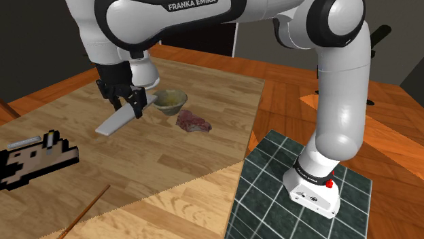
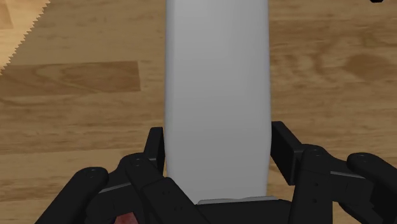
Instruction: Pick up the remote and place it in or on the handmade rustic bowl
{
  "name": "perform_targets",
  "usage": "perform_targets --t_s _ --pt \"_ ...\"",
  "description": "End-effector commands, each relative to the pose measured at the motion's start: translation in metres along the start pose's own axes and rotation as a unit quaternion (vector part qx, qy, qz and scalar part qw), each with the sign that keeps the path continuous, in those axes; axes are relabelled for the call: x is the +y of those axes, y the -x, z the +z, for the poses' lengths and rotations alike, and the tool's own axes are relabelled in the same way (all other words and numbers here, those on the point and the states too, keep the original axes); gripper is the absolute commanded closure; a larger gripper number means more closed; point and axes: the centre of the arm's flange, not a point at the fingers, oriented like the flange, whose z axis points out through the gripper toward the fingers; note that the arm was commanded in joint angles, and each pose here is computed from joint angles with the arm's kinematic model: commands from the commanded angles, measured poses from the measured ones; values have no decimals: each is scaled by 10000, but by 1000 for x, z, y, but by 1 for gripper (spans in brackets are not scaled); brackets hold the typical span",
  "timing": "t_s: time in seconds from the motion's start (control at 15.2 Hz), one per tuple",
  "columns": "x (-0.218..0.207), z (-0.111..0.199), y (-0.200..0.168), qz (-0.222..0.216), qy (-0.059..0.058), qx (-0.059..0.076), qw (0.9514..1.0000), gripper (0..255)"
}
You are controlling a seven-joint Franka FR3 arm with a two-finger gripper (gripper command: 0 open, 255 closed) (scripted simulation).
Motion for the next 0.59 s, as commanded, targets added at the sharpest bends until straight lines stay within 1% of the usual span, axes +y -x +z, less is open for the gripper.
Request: perform_targets --t_s 0.0,0.53 --pt "-1 0 -25 -4 -1 -1 10000 255" --pt "-9 0 -130 -4 -1 -1 10000 255"
